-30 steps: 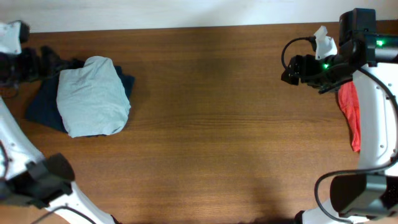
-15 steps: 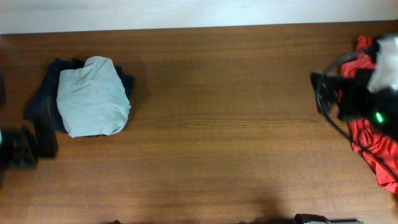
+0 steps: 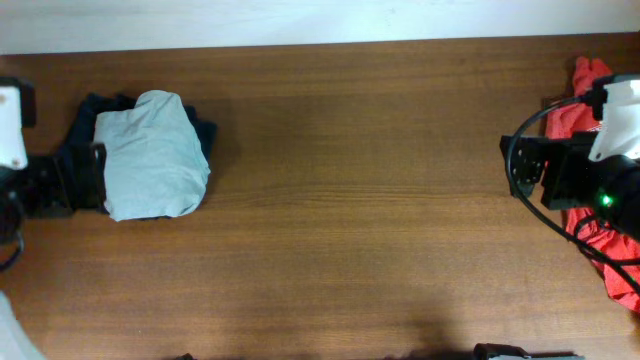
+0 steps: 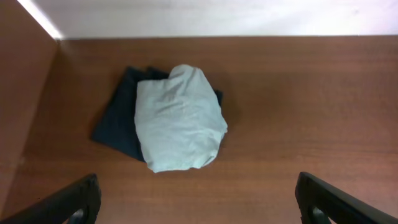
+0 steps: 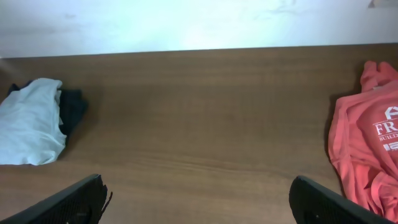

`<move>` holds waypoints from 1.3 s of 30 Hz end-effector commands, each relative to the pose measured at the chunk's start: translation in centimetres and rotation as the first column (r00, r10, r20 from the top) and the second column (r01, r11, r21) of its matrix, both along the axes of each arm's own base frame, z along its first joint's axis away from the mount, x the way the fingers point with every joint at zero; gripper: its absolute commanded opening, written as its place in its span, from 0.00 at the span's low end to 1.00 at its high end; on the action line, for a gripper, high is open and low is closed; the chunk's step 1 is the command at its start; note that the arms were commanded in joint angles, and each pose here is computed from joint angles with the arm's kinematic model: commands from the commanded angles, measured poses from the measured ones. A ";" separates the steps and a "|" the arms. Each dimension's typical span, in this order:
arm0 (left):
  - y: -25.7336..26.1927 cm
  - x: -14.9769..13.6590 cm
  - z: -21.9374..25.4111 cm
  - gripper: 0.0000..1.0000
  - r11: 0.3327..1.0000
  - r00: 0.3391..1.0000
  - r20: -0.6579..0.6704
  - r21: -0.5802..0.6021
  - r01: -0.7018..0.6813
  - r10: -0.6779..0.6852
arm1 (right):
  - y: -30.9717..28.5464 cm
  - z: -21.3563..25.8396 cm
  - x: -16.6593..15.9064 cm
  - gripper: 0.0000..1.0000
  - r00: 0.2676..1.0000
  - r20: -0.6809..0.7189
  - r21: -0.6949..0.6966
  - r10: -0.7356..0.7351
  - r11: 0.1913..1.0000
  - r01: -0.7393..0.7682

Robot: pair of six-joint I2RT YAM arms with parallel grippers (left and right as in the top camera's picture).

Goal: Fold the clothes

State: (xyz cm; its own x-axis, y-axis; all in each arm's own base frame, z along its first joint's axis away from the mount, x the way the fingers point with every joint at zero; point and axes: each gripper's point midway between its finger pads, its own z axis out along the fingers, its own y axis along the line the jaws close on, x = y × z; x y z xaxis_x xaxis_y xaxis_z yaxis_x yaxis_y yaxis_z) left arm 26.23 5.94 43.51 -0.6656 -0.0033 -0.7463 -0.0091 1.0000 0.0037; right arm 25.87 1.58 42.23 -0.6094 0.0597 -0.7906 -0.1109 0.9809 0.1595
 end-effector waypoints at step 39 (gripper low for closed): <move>0.9 2.4 -2.6 1.00 0.998 0.996 -0.089 -0.055 -0.007 0.002 | 0.2 -16.8 -1.6 0.99 0.984 0.178 -0.063 0.015 0.998 -0.003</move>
